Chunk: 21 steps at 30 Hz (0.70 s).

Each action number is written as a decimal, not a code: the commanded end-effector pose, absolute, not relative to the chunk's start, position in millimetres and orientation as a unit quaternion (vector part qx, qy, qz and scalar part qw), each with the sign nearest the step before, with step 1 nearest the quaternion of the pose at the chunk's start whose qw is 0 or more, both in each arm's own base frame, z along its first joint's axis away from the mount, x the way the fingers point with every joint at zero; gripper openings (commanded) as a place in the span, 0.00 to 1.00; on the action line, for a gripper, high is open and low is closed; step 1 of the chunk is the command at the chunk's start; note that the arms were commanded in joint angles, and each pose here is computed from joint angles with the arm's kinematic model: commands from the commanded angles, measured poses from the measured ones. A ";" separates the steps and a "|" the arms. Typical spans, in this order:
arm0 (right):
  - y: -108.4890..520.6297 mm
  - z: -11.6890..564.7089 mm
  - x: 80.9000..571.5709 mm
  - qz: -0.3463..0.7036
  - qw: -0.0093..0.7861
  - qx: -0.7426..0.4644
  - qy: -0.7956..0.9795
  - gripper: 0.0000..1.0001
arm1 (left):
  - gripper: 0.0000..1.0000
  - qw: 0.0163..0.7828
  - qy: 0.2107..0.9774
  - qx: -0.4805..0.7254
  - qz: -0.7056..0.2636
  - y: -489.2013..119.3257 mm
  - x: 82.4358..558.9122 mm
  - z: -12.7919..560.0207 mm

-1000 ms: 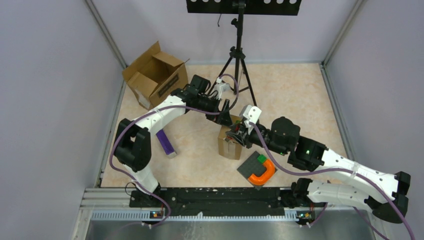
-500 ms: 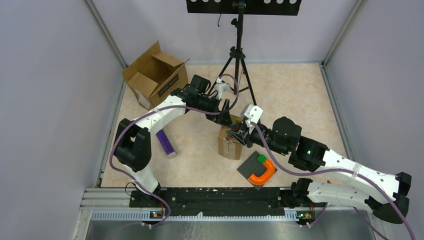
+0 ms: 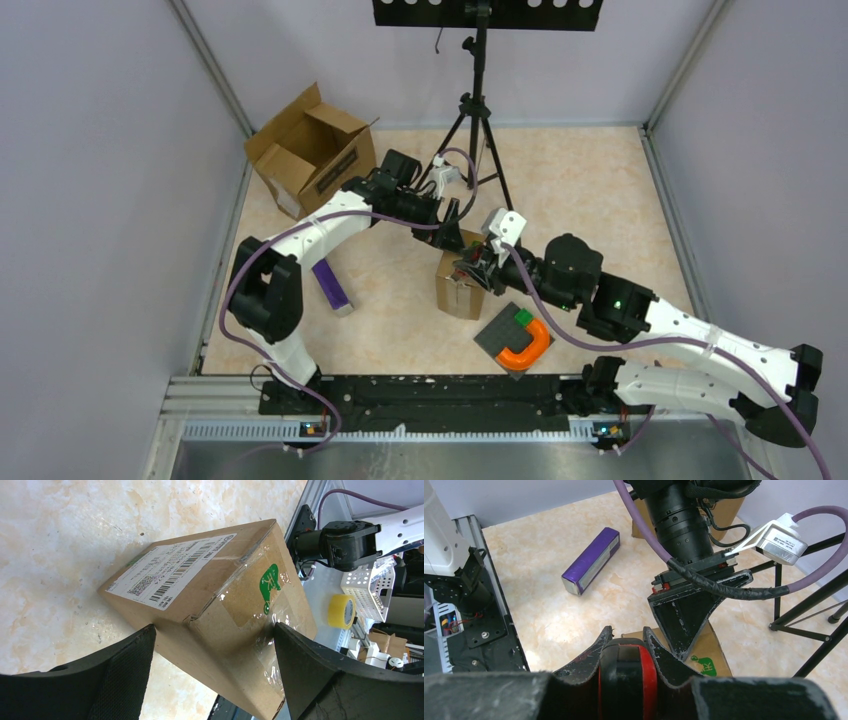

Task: Unpack the express box
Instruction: Cut the express box at the center of the board.

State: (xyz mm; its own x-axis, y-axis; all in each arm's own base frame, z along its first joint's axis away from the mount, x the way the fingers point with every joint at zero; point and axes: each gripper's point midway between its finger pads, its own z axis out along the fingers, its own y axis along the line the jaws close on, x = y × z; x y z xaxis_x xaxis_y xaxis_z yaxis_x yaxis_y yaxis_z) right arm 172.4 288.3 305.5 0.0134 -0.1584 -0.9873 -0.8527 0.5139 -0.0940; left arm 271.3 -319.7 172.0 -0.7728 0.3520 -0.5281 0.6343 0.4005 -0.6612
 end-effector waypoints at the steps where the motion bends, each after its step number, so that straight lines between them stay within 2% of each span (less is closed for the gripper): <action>1: 288.6 311.7 171.3 0.312 0.597 -0.378 0.635 0.00 | 0.89 0.151 0.830 0.312 -0.437 -320.4 275.1 157.2; 10: 283.1 277.6 168.4 0.321 0.566 -0.346 0.675 0.00 | 0.88 0.151 0.831 0.310 -0.437 -321.8 276.6 158.1; 21: 280.0 341.0 171.8 0.335 0.623 -0.329 0.626 0.00 | 0.88 0.151 0.828 0.314 -0.439 -323.7 275.6 159.1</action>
State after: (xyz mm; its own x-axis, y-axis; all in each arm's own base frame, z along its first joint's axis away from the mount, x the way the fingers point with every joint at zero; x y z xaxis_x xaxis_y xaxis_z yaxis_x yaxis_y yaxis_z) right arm 170.4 281.1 292.6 -0.0715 -0.0907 -0.9933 -0.8310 0.5561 0.0090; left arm 268.0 -324.6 171.6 -0.7708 0.3643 -0.5227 0.6358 0.3881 -0.6671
